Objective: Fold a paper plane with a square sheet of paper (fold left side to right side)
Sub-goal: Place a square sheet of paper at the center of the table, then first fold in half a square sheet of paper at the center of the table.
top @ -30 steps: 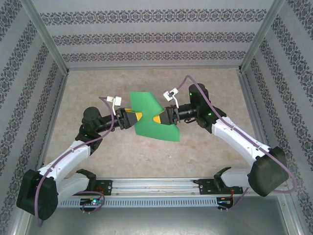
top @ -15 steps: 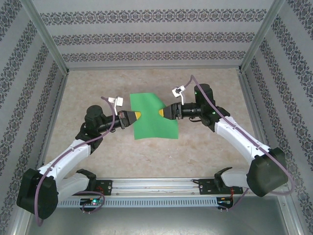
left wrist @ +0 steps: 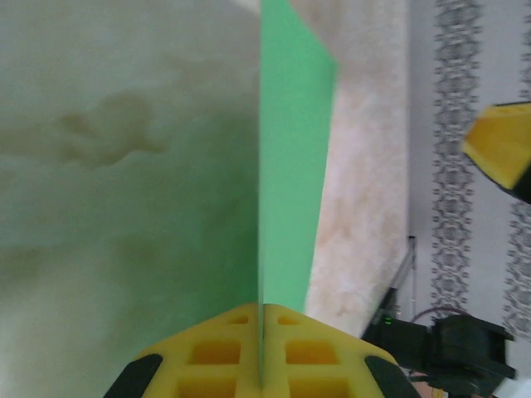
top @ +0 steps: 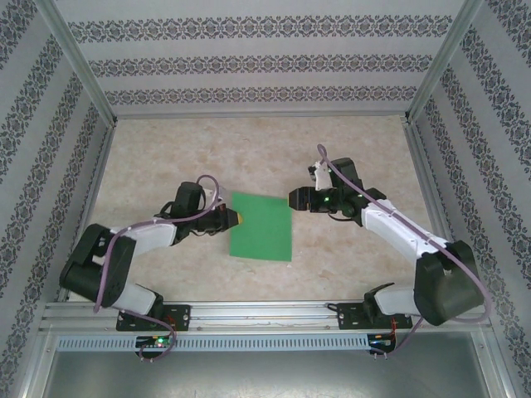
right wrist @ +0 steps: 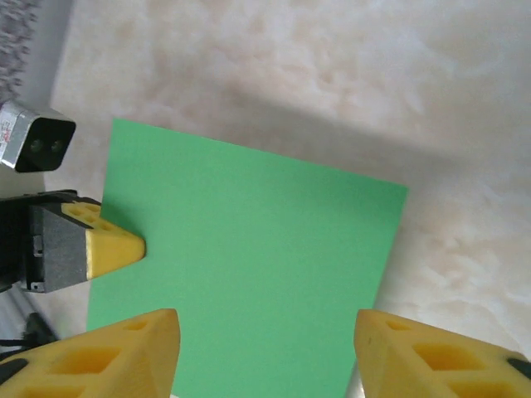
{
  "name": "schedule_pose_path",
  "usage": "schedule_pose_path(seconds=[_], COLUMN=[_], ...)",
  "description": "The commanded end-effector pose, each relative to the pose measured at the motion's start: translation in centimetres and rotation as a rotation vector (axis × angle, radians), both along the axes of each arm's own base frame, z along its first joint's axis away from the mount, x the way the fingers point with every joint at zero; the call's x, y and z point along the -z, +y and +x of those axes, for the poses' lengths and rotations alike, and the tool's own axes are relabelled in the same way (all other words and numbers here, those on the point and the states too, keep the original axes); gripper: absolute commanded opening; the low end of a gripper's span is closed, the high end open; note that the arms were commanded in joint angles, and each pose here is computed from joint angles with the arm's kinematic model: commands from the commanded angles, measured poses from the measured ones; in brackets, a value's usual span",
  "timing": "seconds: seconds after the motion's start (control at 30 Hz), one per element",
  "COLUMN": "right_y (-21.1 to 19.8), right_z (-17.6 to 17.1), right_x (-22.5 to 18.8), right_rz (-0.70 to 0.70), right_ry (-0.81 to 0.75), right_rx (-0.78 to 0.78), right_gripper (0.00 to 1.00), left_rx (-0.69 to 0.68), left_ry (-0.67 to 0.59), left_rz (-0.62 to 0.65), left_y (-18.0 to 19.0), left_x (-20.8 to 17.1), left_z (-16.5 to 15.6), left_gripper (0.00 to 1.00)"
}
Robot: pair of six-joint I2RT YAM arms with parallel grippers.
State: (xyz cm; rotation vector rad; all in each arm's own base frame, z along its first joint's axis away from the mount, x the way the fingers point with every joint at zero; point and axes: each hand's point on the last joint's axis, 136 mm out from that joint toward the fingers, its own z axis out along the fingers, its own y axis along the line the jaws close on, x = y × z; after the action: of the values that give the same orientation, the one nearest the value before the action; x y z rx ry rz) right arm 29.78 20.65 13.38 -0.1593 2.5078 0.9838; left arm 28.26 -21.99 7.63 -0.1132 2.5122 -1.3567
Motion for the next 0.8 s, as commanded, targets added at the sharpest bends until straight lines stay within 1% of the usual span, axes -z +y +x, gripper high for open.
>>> schedule_pose_path(seconds=[0.0,0.07,0.17,0.33,0.53,0.6,0.77], right_y=[-0.6,-0.2,0.6,2.4,3.9,3.8,3.8], right_z=[0.0,-0.3,-0.8,-1.4,-1.9,-2.0,-2.5], right_x=[2.5,3.3,4.6,6.8,9.0,9.6,11.0], right_rz=[-0.038,-0.036,-0.031,-0.032,-0.061,-0.077,-0.103], right_ry=[0.065,0.09,0.141,0.221,0.287,0.301,0.337], right_rx=[0.047,0.04,0.022,-0.005,-0.029,-0.025,-0.037], right_gripper=[0.54,0.51,0.43,0.28,0.05,0.02,0.0], left_rx=[0.003,-0.004,-0.002,0.013,0.018,0.016,0.011], left_ry=[0.034,0.048,0.064,0.075,0.071,0.07,0.063], left_rz=[0.085,0.106,0.136,0.179,0.184,0.181,0.169], left_y=[0.3,0.5,0.8,1.1,1.1,1.0,0.9], left_x=[1.6,2.2,2.8,3.3,3.1,2.9,2.4], left_z=[0.3,0.4,0.4,0.1,0.3,0.4,0.6], left_gripper=[0.0,0.0,0.0,0.0,0.03,0.04,0.08])
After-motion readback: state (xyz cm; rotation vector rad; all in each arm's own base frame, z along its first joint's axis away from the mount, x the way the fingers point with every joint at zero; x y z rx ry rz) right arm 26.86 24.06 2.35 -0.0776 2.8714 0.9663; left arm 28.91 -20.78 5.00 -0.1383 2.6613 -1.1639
